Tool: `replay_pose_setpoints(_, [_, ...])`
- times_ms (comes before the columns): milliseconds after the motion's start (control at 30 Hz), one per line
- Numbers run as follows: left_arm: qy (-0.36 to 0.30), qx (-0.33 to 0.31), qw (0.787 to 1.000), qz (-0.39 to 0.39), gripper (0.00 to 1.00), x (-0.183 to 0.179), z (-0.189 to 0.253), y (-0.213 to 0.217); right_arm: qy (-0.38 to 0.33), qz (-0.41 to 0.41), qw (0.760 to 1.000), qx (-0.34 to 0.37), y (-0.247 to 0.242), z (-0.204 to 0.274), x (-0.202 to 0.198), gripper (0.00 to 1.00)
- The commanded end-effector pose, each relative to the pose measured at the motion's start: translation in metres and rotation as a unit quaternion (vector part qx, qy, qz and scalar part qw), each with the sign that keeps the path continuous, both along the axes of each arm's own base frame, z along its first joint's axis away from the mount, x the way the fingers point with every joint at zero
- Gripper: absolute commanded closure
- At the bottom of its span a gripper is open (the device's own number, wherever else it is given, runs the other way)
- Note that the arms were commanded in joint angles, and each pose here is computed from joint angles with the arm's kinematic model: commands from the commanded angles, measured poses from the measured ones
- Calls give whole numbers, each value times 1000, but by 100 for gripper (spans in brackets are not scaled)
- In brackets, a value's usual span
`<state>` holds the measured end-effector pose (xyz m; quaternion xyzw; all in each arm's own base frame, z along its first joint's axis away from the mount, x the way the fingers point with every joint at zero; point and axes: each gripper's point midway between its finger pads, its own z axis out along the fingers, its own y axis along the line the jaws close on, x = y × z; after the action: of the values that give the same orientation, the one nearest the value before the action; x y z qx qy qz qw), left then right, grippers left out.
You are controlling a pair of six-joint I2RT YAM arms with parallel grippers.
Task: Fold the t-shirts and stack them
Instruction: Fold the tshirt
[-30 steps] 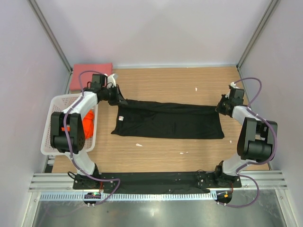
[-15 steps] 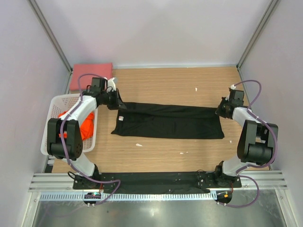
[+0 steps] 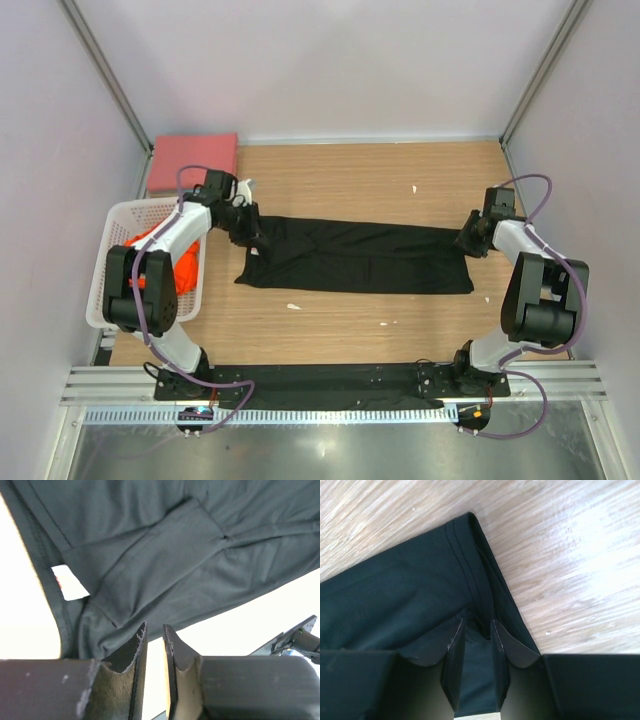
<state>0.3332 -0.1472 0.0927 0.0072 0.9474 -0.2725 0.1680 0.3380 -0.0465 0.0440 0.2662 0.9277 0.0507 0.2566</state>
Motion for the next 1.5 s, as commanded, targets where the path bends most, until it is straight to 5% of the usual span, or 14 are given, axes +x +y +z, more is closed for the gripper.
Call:
replay_pose_setpoints(0, [9,-3,1000,-19,82,-10,8,-11,-20,-26,999,6,1,21,6,68])
replay_pose_setpoints(233, [-7,18,1000,-3,79,-3,20,-10,-11,-19,1000,10,6,8,6,70])
replay_pose_setpoints(500, [23,54,998,29,79,-9,-3,0,38,-39,997,-63,-20,-20,-13,79])
replay_pose_setpoints(733, [6,65,997,50,77,-5,13,6,2,-39,997,-59,-20,-2,2,85])
replay_pose_setpoints(1000, [-9,45,998,42,72,-8,25,1,-19,-59,997,-54,-18,37,6,67])
replay_pose_setpoints(1267, [2,48,997,64,65,15,3,4,-127,162,977,58,135,73,43,61])
replay_pose_setpoints(1467, [9,91,993,71,61,24,-19,16,-142,202,966,77,176,82,49,61])
